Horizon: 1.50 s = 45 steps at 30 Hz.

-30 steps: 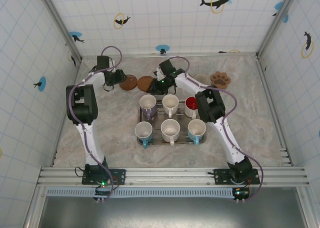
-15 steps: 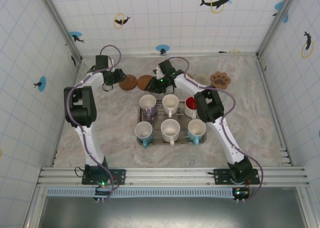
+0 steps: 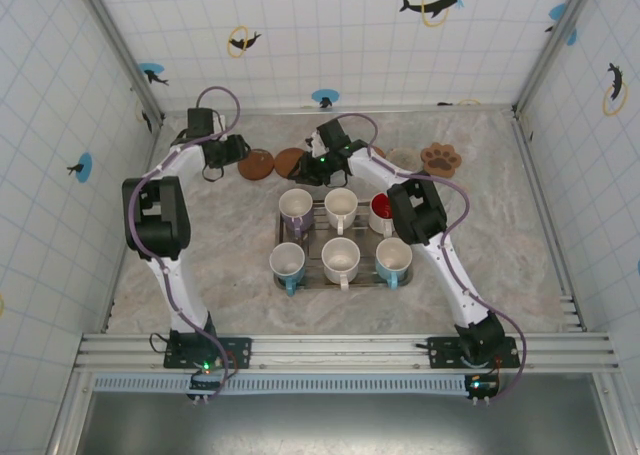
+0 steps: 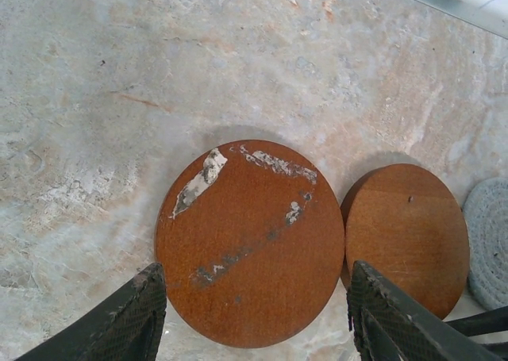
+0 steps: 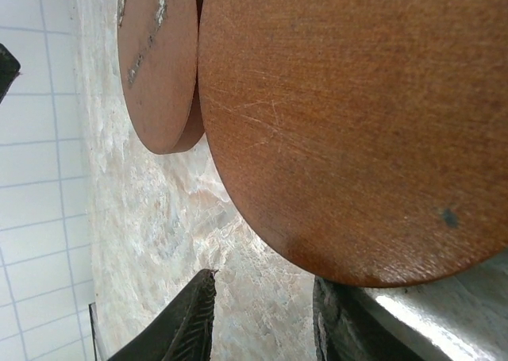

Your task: Place the cup by the coaster

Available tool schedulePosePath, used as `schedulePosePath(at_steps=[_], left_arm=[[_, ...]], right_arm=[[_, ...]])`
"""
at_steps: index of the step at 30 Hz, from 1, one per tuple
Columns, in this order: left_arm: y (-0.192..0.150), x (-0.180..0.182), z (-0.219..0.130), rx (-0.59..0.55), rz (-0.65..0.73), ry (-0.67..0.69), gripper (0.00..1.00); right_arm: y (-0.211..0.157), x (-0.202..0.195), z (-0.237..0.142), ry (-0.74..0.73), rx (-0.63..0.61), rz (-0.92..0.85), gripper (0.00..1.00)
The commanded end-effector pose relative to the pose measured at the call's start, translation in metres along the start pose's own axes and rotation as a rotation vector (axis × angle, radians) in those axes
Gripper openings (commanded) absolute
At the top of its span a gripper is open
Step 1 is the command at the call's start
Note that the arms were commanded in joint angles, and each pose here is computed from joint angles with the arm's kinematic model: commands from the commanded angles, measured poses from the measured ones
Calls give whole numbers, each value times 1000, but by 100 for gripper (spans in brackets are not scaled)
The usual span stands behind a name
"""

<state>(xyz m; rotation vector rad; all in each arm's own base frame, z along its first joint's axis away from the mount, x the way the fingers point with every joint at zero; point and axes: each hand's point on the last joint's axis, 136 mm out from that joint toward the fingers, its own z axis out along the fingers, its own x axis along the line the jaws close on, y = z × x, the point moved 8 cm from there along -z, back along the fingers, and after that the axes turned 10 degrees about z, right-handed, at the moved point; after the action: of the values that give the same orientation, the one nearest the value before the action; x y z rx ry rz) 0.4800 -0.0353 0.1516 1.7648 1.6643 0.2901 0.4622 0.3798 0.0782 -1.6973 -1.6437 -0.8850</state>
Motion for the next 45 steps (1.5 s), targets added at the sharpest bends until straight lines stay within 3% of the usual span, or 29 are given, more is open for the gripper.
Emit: schedulePosePath(at_steps=[1,13,20,29,45], left_arm=[[9,-12,-20,-46,27,-17,61],[20,-32,-51,-119,60,-37,61],[25,-46,-67,-159,78,-51,62],[24,-58,-74,-187,72,-80,61],[20,-92,-81,-208,107,-107,61]], right_arm=[[7,32,-19,65,-26,-62,37],[22,77,-87,126,-126,-141,37],[27,81,-147,47,-191,-191,38],[32,41,-225,-102,-301,-163,38],[59,-83,-328,-552,-455,13,41]])
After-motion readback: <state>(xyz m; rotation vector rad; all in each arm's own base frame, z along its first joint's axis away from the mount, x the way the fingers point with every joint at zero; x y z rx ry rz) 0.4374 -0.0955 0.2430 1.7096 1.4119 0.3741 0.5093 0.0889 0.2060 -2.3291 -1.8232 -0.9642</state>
